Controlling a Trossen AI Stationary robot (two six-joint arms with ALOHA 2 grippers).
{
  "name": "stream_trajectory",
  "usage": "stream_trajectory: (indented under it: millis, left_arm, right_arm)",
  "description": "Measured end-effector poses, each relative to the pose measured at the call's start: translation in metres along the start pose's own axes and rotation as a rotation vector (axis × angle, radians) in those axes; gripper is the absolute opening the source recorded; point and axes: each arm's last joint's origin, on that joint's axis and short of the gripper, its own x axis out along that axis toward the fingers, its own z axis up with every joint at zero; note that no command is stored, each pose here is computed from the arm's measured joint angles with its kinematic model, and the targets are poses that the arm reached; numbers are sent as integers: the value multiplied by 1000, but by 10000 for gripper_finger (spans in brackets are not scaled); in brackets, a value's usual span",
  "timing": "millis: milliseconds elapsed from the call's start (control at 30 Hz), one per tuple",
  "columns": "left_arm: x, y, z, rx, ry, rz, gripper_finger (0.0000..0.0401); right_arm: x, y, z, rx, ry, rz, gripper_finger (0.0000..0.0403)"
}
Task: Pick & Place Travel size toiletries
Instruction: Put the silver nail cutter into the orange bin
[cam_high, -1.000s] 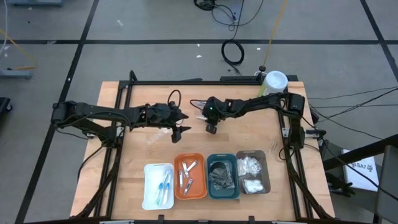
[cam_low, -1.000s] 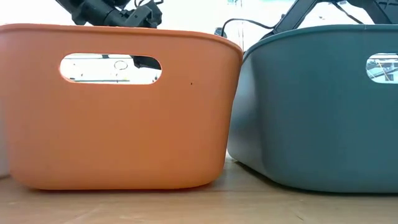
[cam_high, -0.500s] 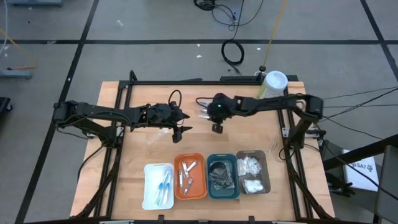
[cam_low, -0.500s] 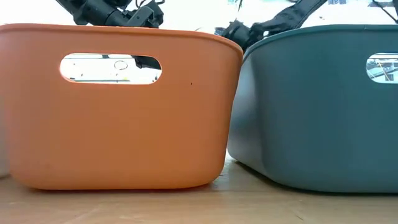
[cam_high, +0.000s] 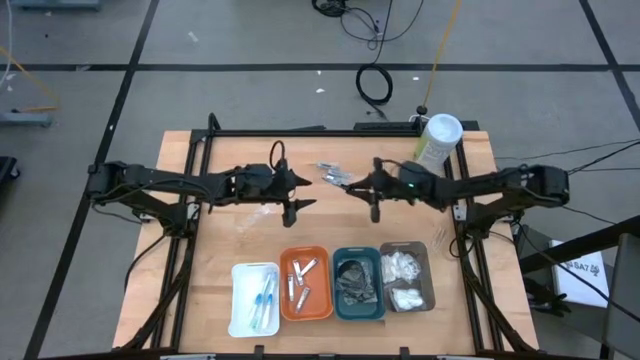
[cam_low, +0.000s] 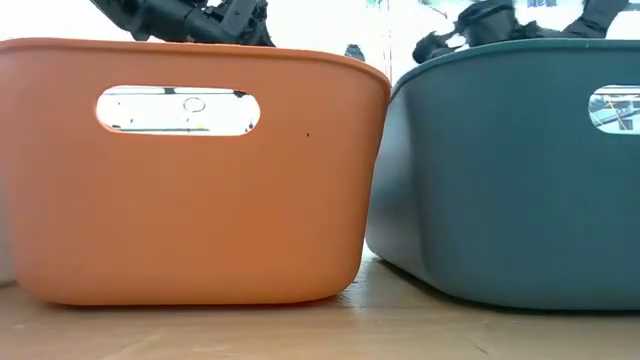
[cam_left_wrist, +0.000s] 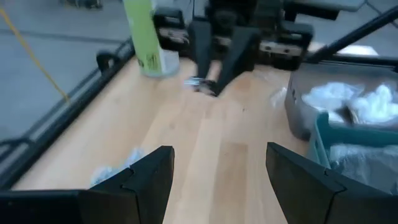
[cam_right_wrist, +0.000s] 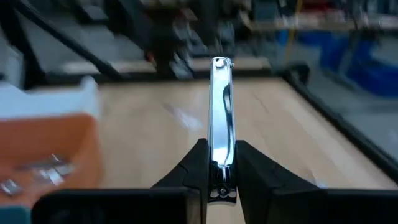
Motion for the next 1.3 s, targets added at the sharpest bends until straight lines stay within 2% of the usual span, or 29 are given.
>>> stream_trajectory:
  millis: [233,333,567,733,1067,1167,1300]
  left_arm:
    - [28,-2,-5,37,-100,-10,251]
    - [41,-3,-9,34,-147,-20,251]
    - [58,-12,-8,40,-349,-128,251]
    - [63,-16,-6,81,-471,-129,251]
    - [64,-16,-5,77,-492,-99,251]
    - [66,-15,1,63,-489,-51,250]
    - [69,-16,12,71,-484,-62,250]
  right_arm:
    - [-17,11,2,-16,-245,111,42]
    - [-18,13,4,-11,-274,152,42]
    - [-18,13,5,-17,-282,177,42]
    - [-18,13,5,-25,-282,178,42]
    - [-18,14,5,-20,-282,180,42]
    - [-18,14,5,-20,-282,181,42]
    - [-19,14,5,-17,-287,181,42]
